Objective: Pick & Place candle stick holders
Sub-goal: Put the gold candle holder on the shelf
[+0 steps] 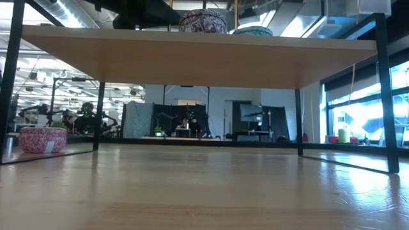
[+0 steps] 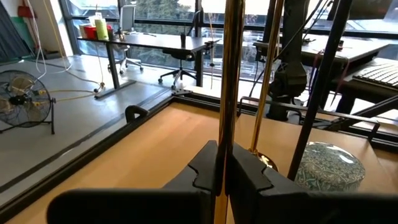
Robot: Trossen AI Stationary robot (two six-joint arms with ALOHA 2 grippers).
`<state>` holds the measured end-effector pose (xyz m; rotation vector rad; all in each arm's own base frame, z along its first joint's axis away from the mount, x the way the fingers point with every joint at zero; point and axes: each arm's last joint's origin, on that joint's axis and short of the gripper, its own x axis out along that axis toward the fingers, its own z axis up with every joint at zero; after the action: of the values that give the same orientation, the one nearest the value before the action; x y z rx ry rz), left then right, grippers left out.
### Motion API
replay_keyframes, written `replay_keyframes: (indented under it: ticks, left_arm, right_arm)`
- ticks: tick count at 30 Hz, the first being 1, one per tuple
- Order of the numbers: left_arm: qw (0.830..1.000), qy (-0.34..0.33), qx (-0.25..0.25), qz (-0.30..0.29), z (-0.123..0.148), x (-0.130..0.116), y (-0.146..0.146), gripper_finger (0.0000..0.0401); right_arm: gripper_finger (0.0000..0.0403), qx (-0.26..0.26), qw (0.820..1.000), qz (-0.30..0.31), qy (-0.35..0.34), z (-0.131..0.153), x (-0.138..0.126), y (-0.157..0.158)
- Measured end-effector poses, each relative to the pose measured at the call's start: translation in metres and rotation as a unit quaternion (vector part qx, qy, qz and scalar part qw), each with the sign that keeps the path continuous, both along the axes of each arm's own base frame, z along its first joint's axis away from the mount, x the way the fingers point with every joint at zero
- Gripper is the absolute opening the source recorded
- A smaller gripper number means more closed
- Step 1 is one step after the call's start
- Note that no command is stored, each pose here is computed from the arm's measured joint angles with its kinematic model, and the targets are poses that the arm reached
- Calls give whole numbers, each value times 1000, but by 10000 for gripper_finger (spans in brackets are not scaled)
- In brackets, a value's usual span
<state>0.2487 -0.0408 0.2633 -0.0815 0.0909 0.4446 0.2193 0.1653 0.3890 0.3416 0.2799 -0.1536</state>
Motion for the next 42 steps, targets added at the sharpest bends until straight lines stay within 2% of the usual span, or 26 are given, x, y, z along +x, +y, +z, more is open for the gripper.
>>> replay_keyframes:
  ticks: [42]
  left_arm:
    - [1000, 4, -4, -19, -1, 1, 4, 20]
  right_arm:
    - [0, 0, 1000, 0, 1, 0, 0, 0]
